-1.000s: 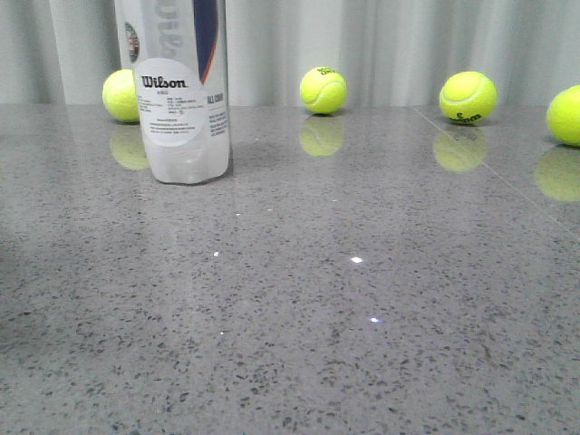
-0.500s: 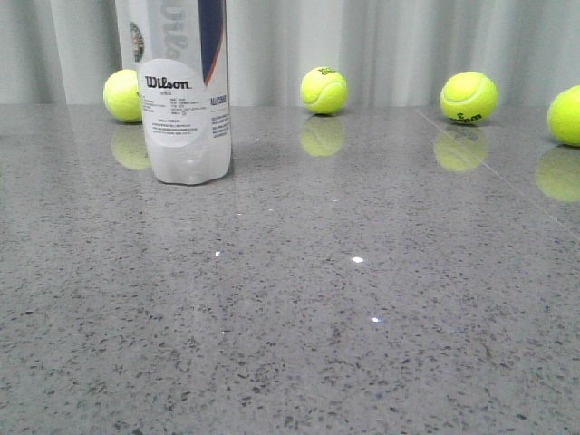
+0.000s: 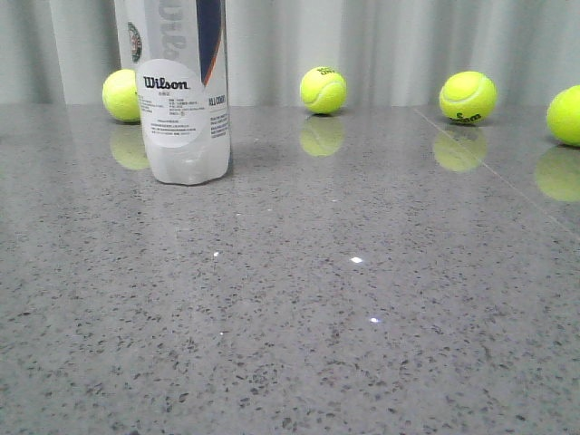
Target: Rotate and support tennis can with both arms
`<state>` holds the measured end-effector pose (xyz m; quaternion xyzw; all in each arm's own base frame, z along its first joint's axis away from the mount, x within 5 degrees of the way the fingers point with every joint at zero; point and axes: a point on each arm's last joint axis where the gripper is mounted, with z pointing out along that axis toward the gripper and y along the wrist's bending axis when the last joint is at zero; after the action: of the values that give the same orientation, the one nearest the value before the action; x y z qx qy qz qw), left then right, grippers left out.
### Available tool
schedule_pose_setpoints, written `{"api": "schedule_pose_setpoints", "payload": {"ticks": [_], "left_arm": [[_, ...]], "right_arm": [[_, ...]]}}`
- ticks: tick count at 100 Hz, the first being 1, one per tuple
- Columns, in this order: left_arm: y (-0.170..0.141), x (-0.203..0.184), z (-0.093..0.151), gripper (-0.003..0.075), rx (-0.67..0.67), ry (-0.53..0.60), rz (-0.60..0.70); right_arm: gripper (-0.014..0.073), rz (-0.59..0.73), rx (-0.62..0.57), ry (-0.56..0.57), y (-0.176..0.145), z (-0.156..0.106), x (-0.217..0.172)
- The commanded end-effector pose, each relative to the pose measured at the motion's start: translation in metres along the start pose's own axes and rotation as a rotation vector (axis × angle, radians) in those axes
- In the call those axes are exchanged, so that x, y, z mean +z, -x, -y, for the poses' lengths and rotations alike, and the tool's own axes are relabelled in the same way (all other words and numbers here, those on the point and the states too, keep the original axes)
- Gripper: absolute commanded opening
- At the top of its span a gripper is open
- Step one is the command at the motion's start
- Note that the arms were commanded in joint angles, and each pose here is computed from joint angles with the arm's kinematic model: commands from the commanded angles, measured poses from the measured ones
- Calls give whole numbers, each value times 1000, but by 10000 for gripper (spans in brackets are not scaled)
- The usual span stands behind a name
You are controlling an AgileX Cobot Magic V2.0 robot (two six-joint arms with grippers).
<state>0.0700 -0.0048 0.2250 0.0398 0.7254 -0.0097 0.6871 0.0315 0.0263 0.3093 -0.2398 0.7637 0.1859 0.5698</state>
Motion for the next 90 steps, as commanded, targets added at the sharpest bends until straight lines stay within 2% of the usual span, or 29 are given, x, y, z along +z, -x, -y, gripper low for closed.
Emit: {"api": "schedule_pose_setpoints", "payload": {"ticks": [1, 17, 21, 90], "left_arm": [[1, -5, -1, -19, -12, 17, 97], [-27, -11, 0, -19, -14, 28, 118], [-31, -13, 0, -19, -14, 27, 74], [-32, -13, 0, -19, -16, 25, 71]], "right_arm": [[-60, 81, -7, -12, 13, 1, -2], [-60, 81, -7, -12, 13, 1, -2], [-60, 81, -7, -12, 13, 1, -2], [-60, 78, -7, -12, 13, 1, -2]]}}
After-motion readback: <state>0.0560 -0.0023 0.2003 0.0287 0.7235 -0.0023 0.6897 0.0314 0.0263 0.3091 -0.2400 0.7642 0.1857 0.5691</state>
